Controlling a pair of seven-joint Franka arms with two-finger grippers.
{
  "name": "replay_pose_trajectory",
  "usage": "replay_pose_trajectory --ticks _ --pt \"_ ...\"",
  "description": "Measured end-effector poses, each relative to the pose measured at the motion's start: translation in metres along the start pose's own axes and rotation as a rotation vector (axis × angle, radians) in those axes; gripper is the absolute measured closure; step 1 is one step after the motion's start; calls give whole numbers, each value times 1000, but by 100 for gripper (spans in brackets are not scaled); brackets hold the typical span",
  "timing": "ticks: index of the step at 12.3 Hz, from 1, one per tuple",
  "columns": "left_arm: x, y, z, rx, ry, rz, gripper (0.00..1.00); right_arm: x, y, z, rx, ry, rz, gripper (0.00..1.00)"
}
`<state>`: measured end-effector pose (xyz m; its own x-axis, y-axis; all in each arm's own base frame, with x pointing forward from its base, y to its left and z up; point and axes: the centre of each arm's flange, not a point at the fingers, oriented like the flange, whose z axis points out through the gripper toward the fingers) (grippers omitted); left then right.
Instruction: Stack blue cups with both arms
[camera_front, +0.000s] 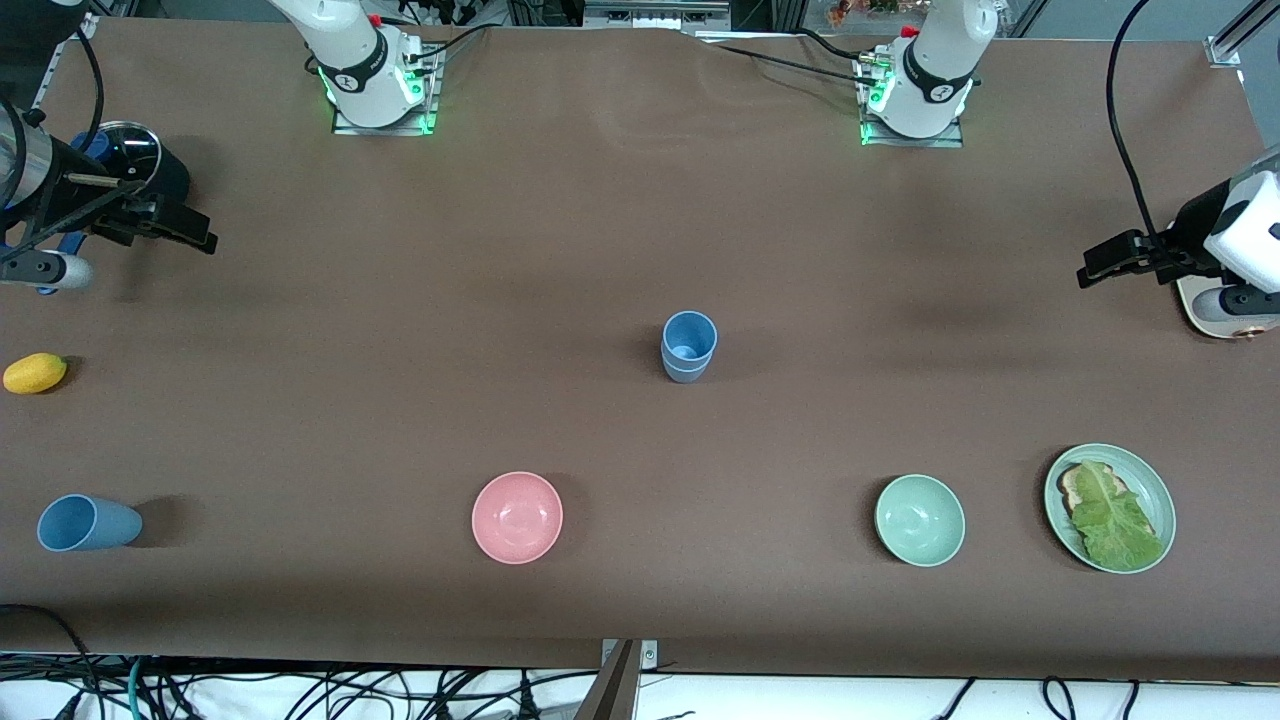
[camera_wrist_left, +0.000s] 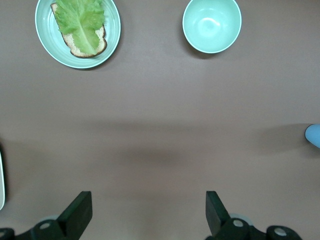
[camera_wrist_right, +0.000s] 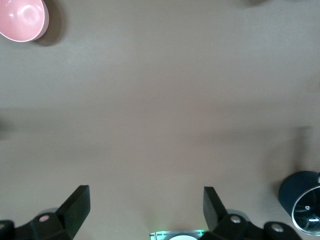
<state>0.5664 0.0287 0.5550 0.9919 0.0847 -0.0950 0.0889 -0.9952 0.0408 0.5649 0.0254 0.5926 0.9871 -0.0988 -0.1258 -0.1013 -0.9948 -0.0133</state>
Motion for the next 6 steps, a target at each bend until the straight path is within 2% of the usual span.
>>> replay_pose_trajectory --ticks 6 --pt "0 0 0 0 0 0 0 0 0 0 0 0 -11 0"
